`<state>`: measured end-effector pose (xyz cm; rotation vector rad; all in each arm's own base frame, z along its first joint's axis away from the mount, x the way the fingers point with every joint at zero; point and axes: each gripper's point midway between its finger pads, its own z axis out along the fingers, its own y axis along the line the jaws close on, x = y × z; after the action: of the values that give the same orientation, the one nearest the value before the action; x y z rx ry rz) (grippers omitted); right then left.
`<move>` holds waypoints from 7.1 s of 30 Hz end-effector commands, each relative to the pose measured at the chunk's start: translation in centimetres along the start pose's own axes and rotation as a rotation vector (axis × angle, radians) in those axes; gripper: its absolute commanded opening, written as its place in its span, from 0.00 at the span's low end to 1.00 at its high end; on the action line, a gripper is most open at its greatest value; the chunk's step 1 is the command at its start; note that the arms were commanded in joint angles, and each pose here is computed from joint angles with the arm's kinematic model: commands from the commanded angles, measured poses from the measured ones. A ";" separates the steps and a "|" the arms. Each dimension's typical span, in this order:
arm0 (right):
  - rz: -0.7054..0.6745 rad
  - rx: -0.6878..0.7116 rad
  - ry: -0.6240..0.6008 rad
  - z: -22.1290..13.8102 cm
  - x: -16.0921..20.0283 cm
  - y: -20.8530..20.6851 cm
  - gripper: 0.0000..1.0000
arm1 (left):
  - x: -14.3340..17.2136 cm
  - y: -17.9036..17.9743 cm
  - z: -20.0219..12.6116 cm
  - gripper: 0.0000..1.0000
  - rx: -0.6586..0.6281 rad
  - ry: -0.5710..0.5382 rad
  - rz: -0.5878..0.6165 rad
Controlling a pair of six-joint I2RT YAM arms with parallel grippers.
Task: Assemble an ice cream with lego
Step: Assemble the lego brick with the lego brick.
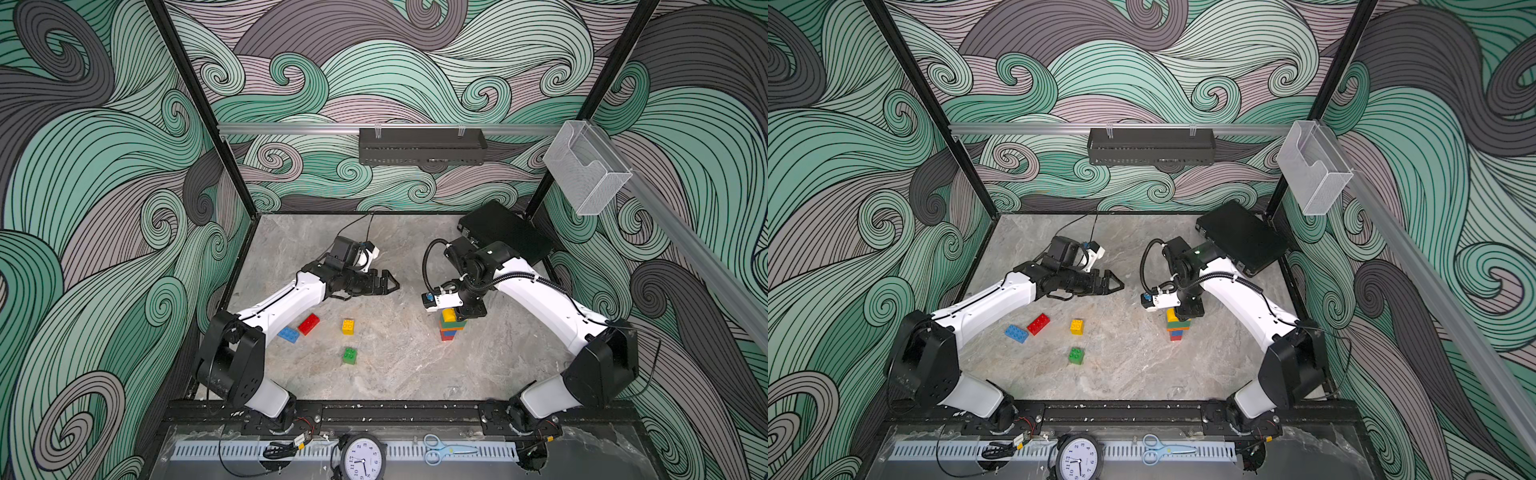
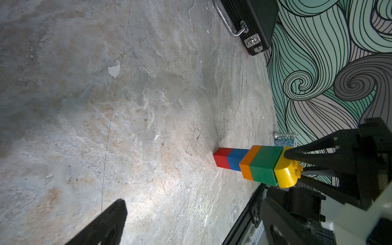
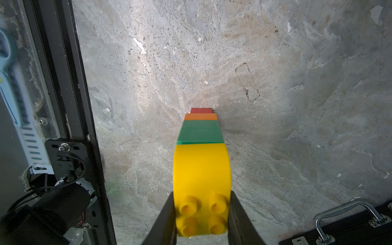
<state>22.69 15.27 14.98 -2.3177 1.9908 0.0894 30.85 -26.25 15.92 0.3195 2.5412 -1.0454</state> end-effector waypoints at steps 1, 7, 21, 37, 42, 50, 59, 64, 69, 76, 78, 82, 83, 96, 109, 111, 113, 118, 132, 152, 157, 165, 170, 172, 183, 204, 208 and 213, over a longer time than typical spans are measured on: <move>-0.023 -0.057 0.066 2.3 1.3 1.2 0.00 | 0.2 -0.4 -0.8 0.98 -0.005 -0.006 0.024; -0.025 -0.058 0.088 3.3 1.7 2.0 0.00 | 0.2 -0.5 -0.8 0.99 -0.003 -0.008 0.024; -0.002 -0.138 0.162 3.9 2.0 2.7 0.00 | 0.3 -0.5 -0.8 0.99 -0.004 -0.005 0.024; 0.138 -0.199 0.169 4.3 1.8 3.7 0.00 | 0.2 -0.6 -1.0 0.99 -0.005 -0.009 0.027; 0.151 -0.218 0.166 4.4 1.9 4.6 0.00 | 0.2 -0.6 -1.1 0.98 -0.005 -0.008 0.027; 0.153 -0.197 0.140 3.6 1.3 4.1 0.00 | 0.2 -0.5 -1.1 0.99 -0.009 -0.009 0.028; 0.155 -0.147 0.073 2.5 0.5 4.0 0.04 | 0.2 -0.5 -1.1 0.98 -0.011 -0.009 0.030; 0.152 -0.104 0.040 1.7 0.1 3.7 0.07 | 0.2 -0.5 -1.1 0.99 -0.013 -0.009 0.030; 0.154 -0.068 0.021 1.2 -0.3 2.9 0.09 | 0.1 -0.5 -1.2 0.99 -0.015 -0.014 0.028; 0.159 -0.053 0.014 1.0 -0.5 2.3 0.15 | 0.1 -0.5 -1.2 0.98 -0.016 -0.015 0.031; 0.158 -0.047 0.005 0.8 -0.6 2.2 0.16 | 0.1 -0.6 -1.3 0.98 -0.016 -0.018 0.032; 0.161 -0.031 -0.011 0.4 -0.8 2.0 0.19 | 0.0 -0.6 -1.3 0.99 -0.015 -0.019 0.032; 0.160 -0.029 -0.013 0.3 -0.8 2.1 0.19 | 0.0 -0.6 -1.3 0.99 -0.015 -0.019 0.033; 0.175 0.008 -0.041 -0.2 -1.0 1.4 0.30 | 0.1 -0.6 -1.3 0.99 -0.012 -0.017 0.032; 0.187 0.032 -0.067 -0.6 -1.3 1.2 0.44 | 0.1 -0.6 -1.2 0.99 -0.011 -0.013 0.030; 0.188 0.036 -0.070 -0.6 -1.3 1.2 0.46 | 0.1 -0.6 -1.2 0.98 -0.010 -0.012 0.030; 0.189 0.041 -0.071 -0.7 -1.3 1.1 0.47 | 0.1 -0.7 -1.2 0.99 -0.009 -0.012 0.032; 0.221 0.060 -0.100 -1.5 -1.6 1.1 0.51 | 0.2 -0.8 -1.2 0.99 -0.005 -0.008 0.033; 0.743 0.147 -0.297 -6.9 -1.5 0.4 0.70 | 1.7 -4.5 -0.1 0.99 0.120 0.059 0.102; 1.503 0.077 -0.685 -5.2 0.4 0.9 0.94 | 3.8 -10.0 4.2 0.99 0.226 0.209 0.131; 1.596 0.040 -0.749 -3.7 1.4 0.9 0.95 | 4.6 -10.9 5.2 0.99 0.228 0.251 0.143; 1.652 0.007 -0.788 -2.3 2.2 0.7 0.92 | 5.0 -11.9 6.5 0.98 0.235 0.286 0.160; 1.664 -0.015 -0.785 -1.6 2.3 0.7 0.90 | 5.3 -12.1 7.3 0.96 0.240 0.309 0.164; 1.670 -0.024 -0.789 -1.4 2.3 0.7 0.89 | 5.3 -12.3 7.5 0.95 0.241 0.309 0.165; 1.692 -0.046 -0.797 -0.5 2.4 1.1 0.82 | 5.2 -13.1 8.2 0.87 0.247 0.330 0.182; 1.700 -0.084 -0.777 0.5 2.3 1.2 0.73 | 5.9 -13.1 9.4 0.73 0.222 0.367 0.182; 1.703 -0.091 -0.764 0.8 2.4 1.4 0.71 | 6.0 -12.9 9.6 0.70 0.216 0.375 0.171; 1.702 -0.098 -0.765 1.0 2.3 1.4 0.69 | 6.0 -12.9 9.5 0.70 0.214 0.371 0.169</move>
<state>21.97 12.99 14.44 0.0910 2.5872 0.9173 23.32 -41.15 14.86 0.8276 2.6632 -1.2964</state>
